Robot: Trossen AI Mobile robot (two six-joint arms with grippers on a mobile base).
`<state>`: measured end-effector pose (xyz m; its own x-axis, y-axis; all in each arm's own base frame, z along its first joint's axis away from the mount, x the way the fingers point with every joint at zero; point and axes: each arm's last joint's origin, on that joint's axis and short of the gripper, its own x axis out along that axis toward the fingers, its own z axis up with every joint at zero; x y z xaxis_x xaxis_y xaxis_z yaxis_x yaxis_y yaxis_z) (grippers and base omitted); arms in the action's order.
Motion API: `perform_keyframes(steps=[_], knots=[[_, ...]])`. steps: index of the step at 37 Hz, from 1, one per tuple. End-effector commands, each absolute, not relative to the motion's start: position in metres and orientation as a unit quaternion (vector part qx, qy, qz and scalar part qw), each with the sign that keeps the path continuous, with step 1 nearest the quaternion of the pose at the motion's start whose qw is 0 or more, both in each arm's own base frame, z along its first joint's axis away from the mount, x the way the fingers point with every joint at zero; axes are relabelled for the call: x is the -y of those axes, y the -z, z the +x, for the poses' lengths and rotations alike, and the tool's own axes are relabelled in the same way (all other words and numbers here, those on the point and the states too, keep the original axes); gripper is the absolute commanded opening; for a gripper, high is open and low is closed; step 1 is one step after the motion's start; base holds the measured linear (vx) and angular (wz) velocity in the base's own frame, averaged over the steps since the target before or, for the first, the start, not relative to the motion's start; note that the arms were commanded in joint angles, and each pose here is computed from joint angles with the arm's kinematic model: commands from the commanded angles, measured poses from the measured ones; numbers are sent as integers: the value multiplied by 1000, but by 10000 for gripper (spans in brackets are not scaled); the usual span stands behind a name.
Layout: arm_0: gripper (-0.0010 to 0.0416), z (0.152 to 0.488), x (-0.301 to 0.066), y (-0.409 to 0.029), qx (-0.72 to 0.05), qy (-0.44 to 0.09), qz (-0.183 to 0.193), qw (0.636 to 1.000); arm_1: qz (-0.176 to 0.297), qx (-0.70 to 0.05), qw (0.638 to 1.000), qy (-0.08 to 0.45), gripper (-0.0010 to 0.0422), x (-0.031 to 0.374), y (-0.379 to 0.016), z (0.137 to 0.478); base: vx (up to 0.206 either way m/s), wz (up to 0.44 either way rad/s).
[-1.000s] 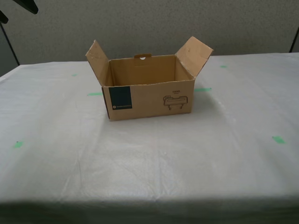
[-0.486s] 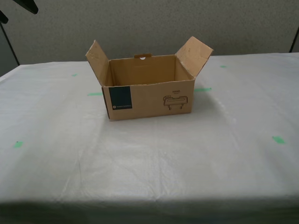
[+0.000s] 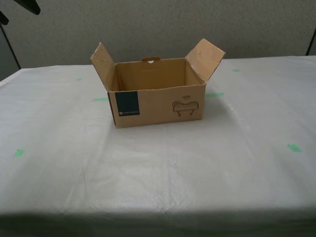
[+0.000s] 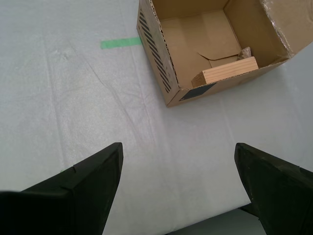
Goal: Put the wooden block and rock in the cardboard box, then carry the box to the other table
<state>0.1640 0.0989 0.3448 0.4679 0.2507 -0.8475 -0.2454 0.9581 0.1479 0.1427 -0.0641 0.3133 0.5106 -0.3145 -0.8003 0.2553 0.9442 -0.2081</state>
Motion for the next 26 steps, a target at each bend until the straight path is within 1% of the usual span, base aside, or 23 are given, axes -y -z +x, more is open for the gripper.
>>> perform_keyframes(steps=[1,26], knots=[[399,164,-99,-345,-494,-142,4,858,-31,-466,869,164,309,64,-313,143,0,0],[398,164,-99,-345,-494,-142,4,858,-31,-466,869,164,309,64,-313,143,0,0]])
